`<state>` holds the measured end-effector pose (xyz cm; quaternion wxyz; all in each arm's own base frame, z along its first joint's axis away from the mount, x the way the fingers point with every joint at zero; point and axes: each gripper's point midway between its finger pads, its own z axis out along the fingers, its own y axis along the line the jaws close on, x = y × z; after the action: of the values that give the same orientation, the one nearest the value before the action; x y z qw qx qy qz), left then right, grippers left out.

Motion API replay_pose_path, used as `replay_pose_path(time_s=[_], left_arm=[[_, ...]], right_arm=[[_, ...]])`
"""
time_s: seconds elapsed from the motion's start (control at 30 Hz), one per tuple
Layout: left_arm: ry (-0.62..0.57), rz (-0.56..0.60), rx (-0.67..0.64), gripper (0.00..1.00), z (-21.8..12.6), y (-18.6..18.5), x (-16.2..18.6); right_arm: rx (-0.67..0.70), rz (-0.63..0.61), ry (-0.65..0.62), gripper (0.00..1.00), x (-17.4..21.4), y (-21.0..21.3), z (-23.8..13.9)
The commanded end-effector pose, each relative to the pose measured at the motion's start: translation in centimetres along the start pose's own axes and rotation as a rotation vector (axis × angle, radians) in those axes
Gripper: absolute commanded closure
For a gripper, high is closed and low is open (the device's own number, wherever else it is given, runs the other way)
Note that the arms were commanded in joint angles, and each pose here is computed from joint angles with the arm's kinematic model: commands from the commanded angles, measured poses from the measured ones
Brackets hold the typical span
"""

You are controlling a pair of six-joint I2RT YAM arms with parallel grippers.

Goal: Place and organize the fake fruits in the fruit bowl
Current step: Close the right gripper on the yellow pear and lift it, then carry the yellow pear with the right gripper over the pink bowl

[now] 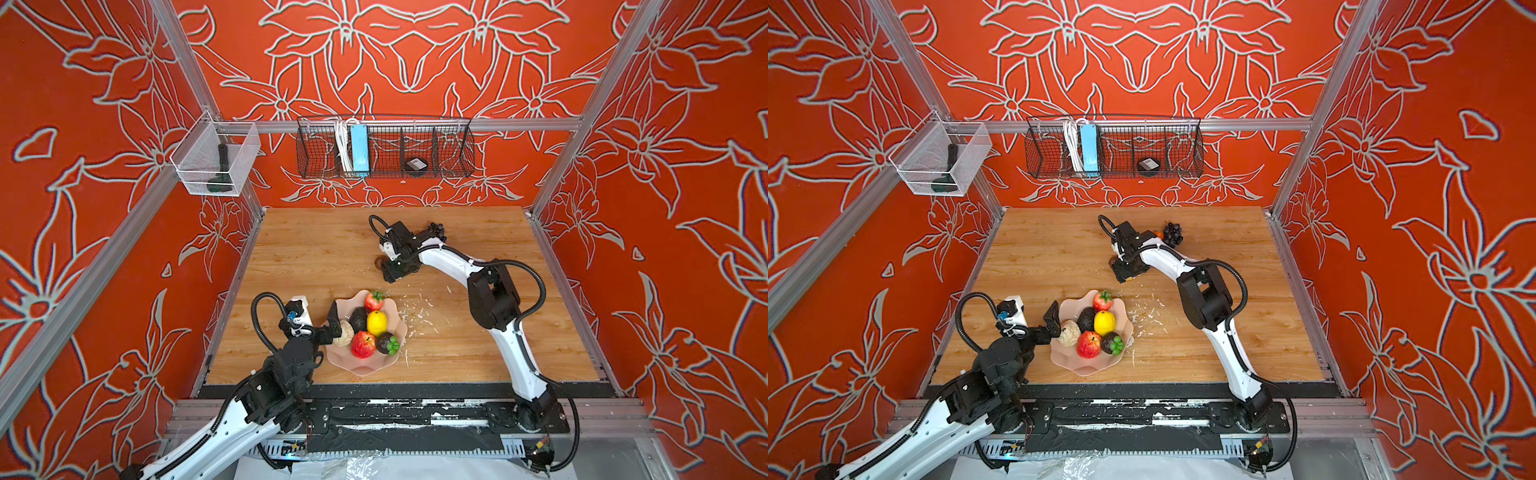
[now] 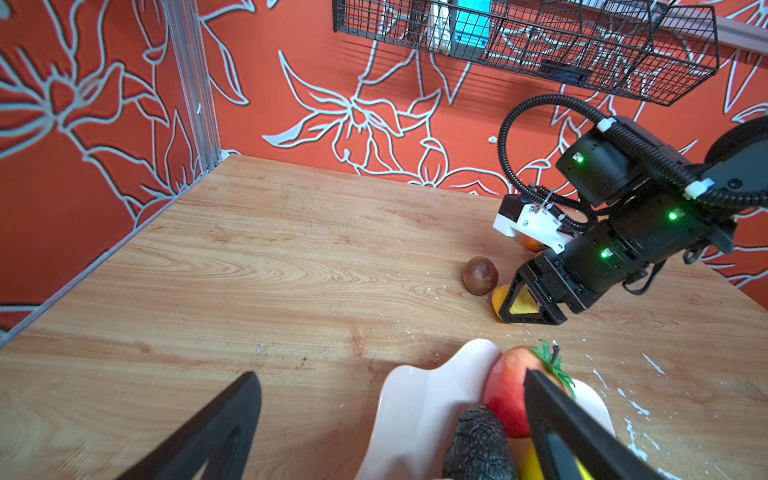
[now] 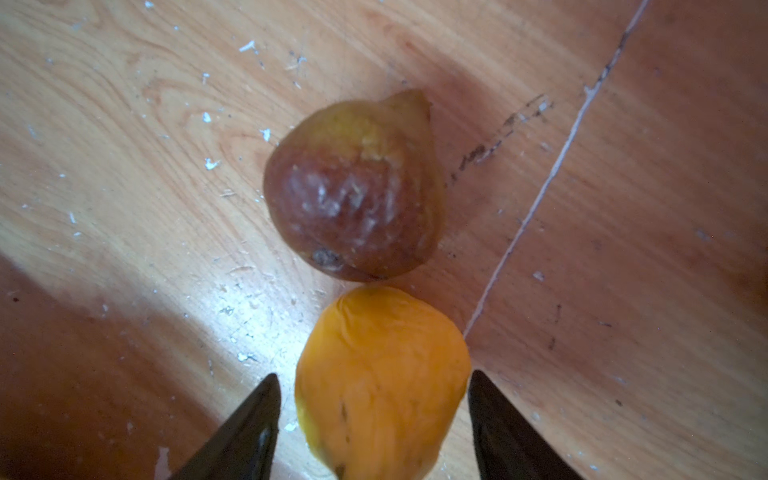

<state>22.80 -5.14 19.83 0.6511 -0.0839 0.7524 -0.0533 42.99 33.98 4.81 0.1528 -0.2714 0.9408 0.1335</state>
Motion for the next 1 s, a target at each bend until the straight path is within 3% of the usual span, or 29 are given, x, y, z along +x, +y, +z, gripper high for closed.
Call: replay_pose_path(time_s=[0.0,0.3,0.57,0.97], left_arm=[[-0.028,-0.046,-0.009,0.02,-0.1,0.1,-1.2],[-0.029,-0.041,-0.012,0.02,-0.2,0.2,-1.2],[-0.036,-0.045,-0.015,0.02,-0.3,0.3,-1.4],[-0.075,-0.075,-0.092,0.02,-1.1,2.5,-2.1]], right_arm=[[0.000,-0.007,0.007,0.39,-0.3,-0.3,0.4],[0.016,-0.013,-0.004,0.46,-0.6,-0.4,-0.7],[-0.011,-0.018,-0.082,0.49,-0.8,0.9,-5.9],[-0.098,-0.139,-0.160,0.50,2.9,8.3,-13.9]])
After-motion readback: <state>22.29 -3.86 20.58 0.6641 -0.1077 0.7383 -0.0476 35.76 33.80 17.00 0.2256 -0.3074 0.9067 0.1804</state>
